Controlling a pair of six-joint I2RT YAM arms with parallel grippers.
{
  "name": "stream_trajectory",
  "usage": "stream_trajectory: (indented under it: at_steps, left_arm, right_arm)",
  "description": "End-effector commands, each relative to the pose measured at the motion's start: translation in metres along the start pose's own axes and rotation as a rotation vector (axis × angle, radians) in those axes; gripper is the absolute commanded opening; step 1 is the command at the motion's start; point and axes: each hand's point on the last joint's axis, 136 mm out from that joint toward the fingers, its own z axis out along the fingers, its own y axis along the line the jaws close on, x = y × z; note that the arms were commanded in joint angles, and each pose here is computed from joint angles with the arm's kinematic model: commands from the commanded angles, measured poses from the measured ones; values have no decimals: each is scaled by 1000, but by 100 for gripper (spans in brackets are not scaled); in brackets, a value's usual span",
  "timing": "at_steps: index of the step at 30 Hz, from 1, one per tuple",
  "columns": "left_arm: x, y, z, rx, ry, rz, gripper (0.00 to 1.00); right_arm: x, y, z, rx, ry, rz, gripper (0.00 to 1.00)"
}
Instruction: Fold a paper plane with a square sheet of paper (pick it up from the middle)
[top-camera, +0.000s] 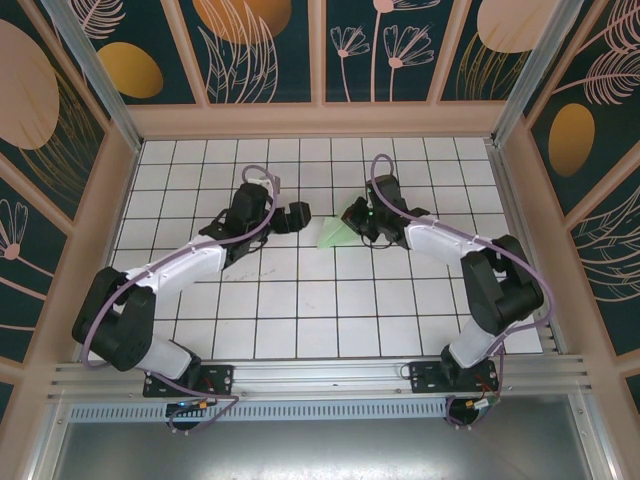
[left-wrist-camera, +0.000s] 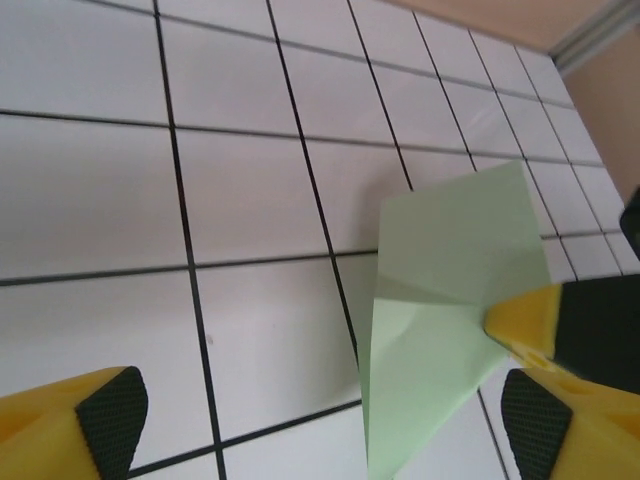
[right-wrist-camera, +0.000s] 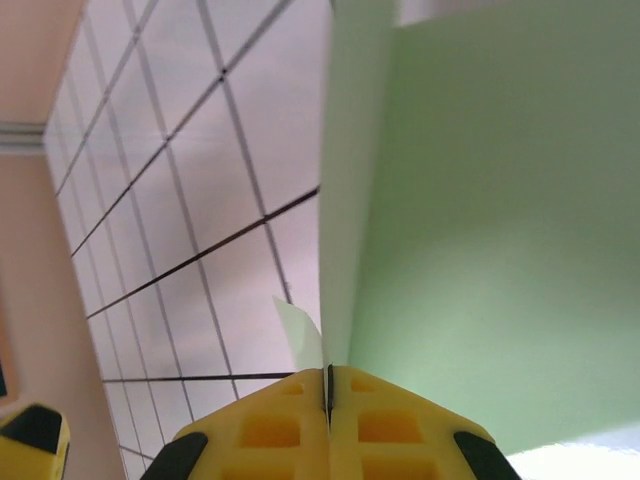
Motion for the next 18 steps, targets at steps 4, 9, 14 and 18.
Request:
stream_trajectory:
  at_steps: [4, 9, 14, 18]
  left_arm:
    - [-2, -29, 7, 215, -95, 132, 98]
    - [17, -43, 16, 334, -64, 206, 98]
    - [36, -49, 26, 343, -1, 297, 98]
    - [45, -57, 22, 390, -57, 361, 95]
  right_arm:
    - [5, -30, 6, 143, -9, 205, 0]
    - [9, -51, 3, 256, -11, 303, 0]
    - [17, -73, 1, 327, -22, 419, 0]
    - [20, -78, -5, 361, -24, 471, 0]
